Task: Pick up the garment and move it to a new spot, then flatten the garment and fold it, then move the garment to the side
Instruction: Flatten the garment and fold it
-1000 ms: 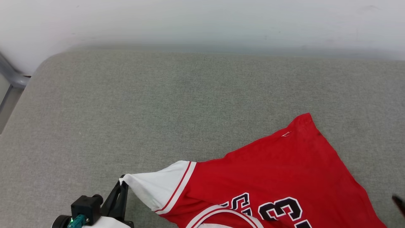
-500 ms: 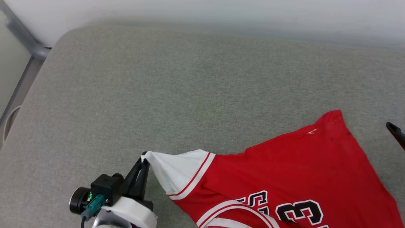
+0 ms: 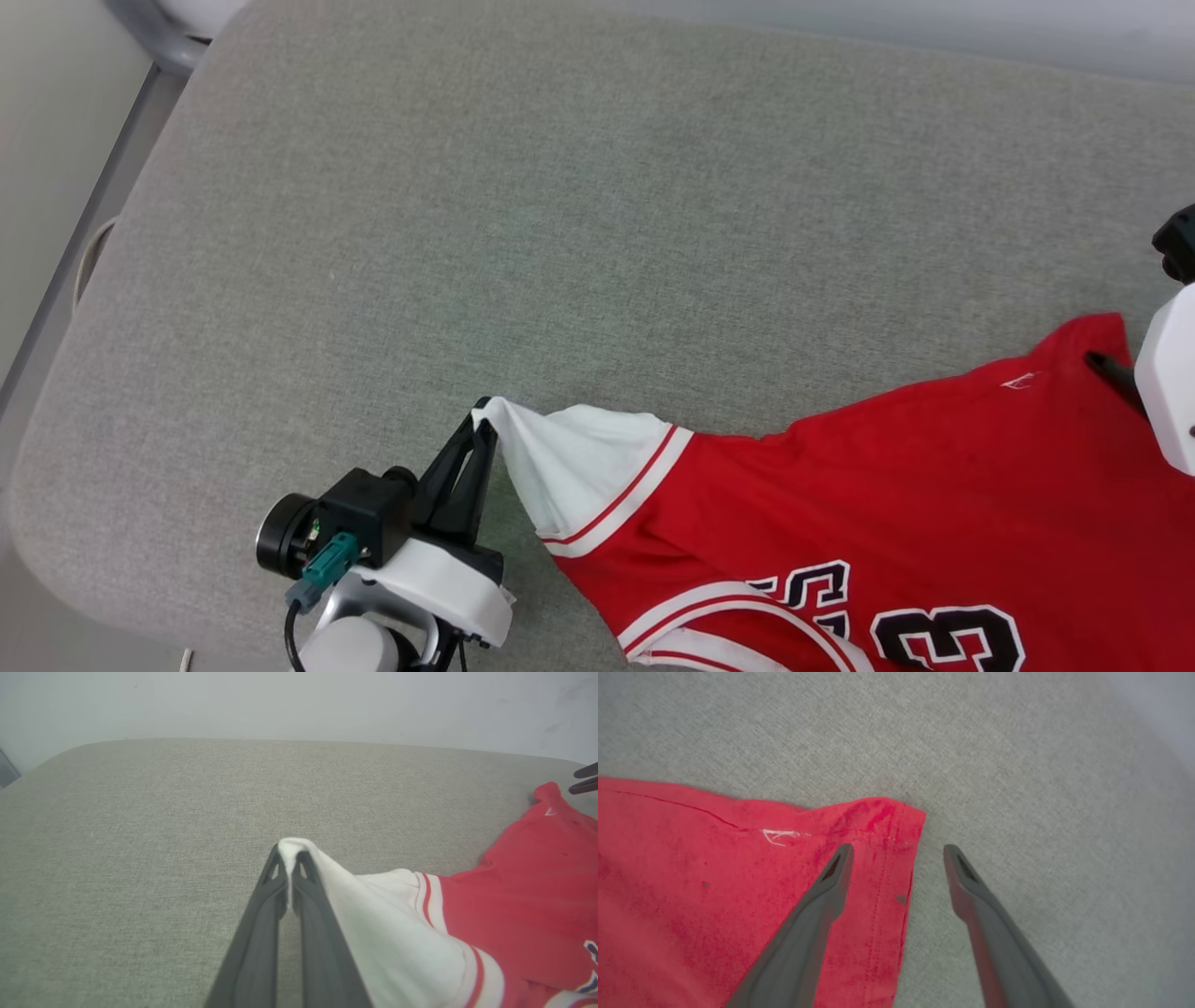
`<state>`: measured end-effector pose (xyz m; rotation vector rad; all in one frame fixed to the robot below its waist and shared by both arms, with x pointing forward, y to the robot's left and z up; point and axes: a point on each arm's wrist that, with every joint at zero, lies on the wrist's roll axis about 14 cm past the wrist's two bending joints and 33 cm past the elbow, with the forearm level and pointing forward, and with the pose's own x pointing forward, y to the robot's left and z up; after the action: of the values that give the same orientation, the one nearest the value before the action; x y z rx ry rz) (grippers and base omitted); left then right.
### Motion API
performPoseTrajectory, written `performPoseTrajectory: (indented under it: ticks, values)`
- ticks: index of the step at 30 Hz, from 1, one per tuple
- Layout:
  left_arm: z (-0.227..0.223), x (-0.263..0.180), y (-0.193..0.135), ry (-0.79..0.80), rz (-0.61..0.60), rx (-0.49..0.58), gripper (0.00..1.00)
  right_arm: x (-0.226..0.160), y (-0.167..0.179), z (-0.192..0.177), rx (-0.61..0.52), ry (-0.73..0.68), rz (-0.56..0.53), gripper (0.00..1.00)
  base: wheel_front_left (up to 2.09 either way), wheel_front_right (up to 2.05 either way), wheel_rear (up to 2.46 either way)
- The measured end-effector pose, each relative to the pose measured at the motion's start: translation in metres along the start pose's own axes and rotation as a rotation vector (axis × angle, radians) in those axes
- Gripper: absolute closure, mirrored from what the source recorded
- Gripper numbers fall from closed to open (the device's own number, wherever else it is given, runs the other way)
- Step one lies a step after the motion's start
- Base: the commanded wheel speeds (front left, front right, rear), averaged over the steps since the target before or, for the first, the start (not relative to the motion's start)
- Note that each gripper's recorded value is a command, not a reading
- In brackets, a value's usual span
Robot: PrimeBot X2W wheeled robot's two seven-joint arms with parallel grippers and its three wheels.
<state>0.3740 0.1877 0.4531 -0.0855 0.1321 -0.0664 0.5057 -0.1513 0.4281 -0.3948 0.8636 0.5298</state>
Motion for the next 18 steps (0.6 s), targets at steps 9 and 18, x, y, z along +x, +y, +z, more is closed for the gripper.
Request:
performPoseTrajectory:
  ticks: [9, 18]
  values:
    - [-0.008, 0.006, 0.005, 0.021, 0.018, -0.002, 1.0, 0.052, 0.017, -0.039, 0.024, 0.158, 0.065, 0.0, 0.0, 0.0, 0.0]
    - [-0.002, 0.009, 0.001, -0.004, 0.001, -0.006, 1.0, 0.034, 0.011, -0.01, 0.083, -0.05, 0.062, 1.0, 0.0, 0.0, 0.0]
